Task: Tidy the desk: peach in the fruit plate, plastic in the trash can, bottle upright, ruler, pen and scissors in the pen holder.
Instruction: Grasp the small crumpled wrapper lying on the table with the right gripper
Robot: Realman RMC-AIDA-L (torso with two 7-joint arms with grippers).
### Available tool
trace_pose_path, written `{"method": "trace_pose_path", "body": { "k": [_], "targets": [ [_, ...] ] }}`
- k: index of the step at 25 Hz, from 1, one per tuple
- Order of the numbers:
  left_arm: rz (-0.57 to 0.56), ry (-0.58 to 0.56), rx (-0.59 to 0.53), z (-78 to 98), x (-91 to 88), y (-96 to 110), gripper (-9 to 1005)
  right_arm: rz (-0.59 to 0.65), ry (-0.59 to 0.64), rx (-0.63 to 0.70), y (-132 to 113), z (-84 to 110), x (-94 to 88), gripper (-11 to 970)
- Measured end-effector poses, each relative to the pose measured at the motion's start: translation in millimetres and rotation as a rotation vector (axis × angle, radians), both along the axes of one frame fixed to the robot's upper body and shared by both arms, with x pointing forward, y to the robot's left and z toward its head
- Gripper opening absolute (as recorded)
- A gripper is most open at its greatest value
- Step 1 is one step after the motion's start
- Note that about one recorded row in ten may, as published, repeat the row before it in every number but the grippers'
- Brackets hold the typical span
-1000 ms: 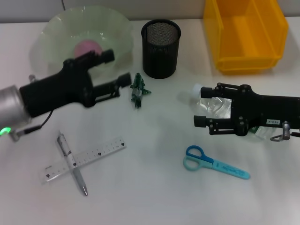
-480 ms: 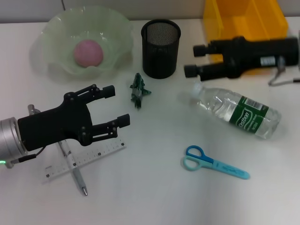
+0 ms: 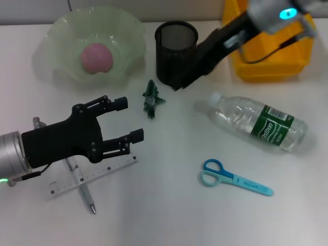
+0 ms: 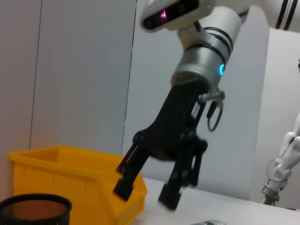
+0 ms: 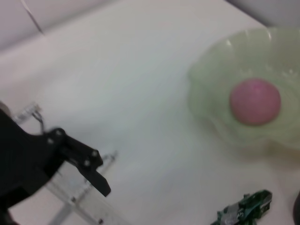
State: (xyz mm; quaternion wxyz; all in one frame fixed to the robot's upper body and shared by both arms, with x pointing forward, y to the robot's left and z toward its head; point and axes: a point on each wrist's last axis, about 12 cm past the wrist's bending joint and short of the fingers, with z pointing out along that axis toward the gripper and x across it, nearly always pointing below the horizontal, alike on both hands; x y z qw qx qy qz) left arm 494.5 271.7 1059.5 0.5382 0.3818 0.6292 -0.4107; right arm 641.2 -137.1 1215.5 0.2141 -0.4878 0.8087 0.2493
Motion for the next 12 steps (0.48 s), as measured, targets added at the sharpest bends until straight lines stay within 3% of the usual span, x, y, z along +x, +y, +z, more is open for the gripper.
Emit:
{"method": "trace_pose_path", "body": {
  "k": [1, 6, 12],
  "targets": [
    [-0.001, 0.004, 0.005, -1.0, -1.2, 1, 818, 0.002, -0.016, -0.056, 15, -4.1, 0.7, 709],
    [-0.005, 0.011, 0.015, -2.8, -2.8, 1, 818, -0.029, -0.013, -0.158, 42, -24.2, 3.9, 705],
    [-0.006, 0.017, 0.013, -4.4, -4.7, 0, 818, -0.089, -0.038, -0.183, 50, -40.8, 8.2, 700]
  ]
}}
